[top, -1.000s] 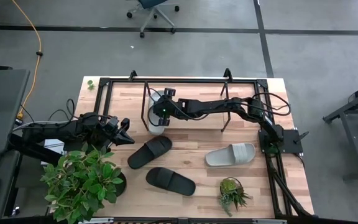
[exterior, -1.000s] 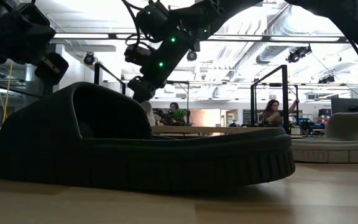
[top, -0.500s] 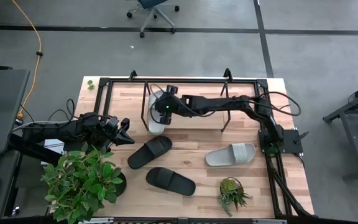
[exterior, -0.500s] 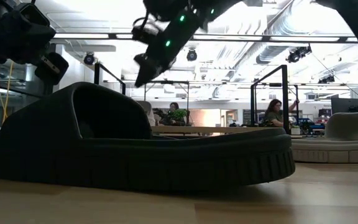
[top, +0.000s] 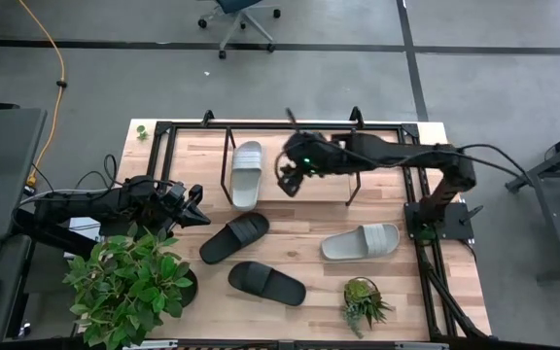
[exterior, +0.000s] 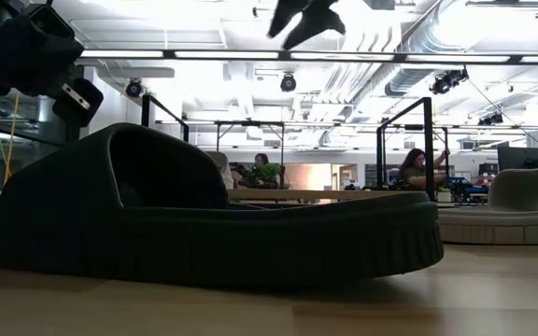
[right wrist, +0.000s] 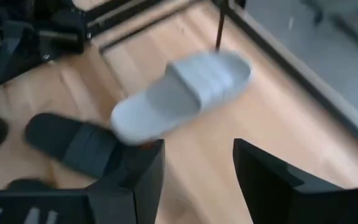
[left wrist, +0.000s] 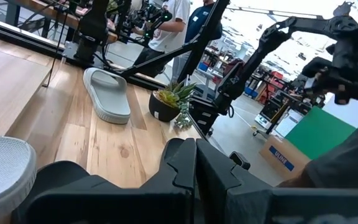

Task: Pick and place slides into the shelf
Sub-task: Put the gray slide on the shelf

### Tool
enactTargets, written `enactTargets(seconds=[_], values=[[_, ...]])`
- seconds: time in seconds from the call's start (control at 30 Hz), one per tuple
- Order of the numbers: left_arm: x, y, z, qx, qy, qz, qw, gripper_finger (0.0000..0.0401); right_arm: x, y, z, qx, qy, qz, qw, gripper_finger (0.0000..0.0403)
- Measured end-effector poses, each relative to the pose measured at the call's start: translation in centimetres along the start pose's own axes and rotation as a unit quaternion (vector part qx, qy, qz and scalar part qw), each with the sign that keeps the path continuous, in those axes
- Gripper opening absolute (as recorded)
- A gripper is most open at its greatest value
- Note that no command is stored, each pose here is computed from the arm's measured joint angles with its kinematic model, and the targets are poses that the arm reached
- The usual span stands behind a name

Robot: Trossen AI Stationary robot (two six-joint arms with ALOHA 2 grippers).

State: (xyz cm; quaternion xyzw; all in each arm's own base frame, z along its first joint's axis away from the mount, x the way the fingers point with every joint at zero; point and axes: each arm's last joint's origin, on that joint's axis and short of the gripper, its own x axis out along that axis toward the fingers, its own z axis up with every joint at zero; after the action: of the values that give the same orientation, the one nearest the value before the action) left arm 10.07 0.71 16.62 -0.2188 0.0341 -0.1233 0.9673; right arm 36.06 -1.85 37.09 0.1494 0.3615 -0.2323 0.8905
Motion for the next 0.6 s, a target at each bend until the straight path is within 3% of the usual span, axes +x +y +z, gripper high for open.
enactTargets(seconds=[0.4,0.6], values=[[0.0,0.0,0.0,-0.005,0.001,-0.003,1.0,0.0001,-4.7,4.4,-5.4,0.059,0.096,-0.002,0.994,0.0147],[-0.1,-0.7,1.4,-0.013,-0.022,-0.003,1.0,0.0001,-6.6,5.7,-8.5,0.053,0.119,-0.067,0.989,0.0147]])
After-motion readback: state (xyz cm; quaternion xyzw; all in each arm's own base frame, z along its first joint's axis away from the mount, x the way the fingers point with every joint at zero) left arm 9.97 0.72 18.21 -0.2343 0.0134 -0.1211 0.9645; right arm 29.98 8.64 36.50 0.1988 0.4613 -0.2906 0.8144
